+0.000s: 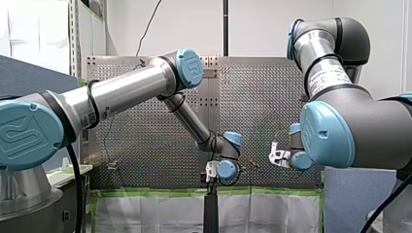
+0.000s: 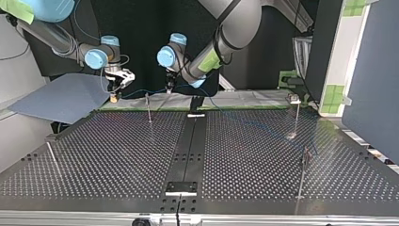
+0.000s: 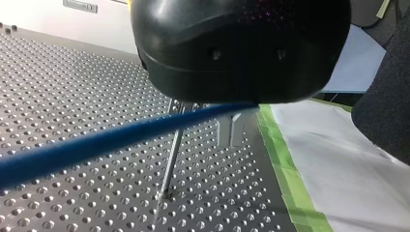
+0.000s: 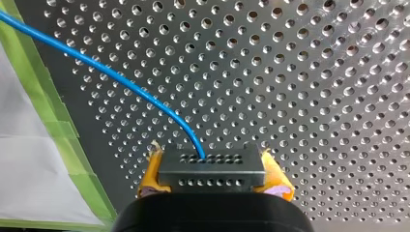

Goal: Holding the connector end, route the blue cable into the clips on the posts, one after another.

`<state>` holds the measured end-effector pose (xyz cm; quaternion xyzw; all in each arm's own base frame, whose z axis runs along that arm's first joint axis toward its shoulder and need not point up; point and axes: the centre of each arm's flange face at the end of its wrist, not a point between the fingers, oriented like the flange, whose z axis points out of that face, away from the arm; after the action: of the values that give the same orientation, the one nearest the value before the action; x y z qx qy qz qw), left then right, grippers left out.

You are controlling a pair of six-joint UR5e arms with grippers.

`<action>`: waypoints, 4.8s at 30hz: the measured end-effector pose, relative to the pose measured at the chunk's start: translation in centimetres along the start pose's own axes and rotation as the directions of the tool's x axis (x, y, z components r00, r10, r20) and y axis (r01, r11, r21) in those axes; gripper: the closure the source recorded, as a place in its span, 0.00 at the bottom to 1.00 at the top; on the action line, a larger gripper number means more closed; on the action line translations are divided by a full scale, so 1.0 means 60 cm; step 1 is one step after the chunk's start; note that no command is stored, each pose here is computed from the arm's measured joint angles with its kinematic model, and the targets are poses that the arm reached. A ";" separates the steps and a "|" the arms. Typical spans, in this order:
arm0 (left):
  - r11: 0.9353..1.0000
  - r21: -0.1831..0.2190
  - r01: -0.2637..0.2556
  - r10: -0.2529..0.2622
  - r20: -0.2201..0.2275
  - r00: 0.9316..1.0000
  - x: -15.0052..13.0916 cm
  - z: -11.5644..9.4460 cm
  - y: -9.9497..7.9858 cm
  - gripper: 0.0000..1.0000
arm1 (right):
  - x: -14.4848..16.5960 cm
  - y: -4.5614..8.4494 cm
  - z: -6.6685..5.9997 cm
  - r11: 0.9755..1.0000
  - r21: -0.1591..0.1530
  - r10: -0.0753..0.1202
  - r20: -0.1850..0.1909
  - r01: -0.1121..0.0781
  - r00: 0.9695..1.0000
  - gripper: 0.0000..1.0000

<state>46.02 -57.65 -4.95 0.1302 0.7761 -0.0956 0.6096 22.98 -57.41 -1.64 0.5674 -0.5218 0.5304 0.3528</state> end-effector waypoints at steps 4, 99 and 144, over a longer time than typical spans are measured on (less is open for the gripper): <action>1.000 0.004 -0.002 0.002 -0.002 1.000 0.000 0.002 0.002 0.99 | 0.003 0.001 0.003 1.000 0.000 0.000 -0.003 0.000 1.000 1.00; 0.962 0.207 0.176 -0.182 0.010 0.983 -0.017 0.112 0.088 0.99 | 0.021 0.060 0.103 0.996 -0.002 0.090 -0.139 -0.091 0.986 1.00; 0.999 -0.031 -0.034 0.037 0.082 0.996 -0.027 0.131 0.148 0.99 | -0.022 0.117 0.126 0.983 -0.180 0.030 -0.107 -0.049 0.994 1.00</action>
<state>56.48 -51.78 -5.18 0.1309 0.7492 -0.0785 0.6445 18.08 -65.79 -5.42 0.4941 -0.5602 0.5160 0.4192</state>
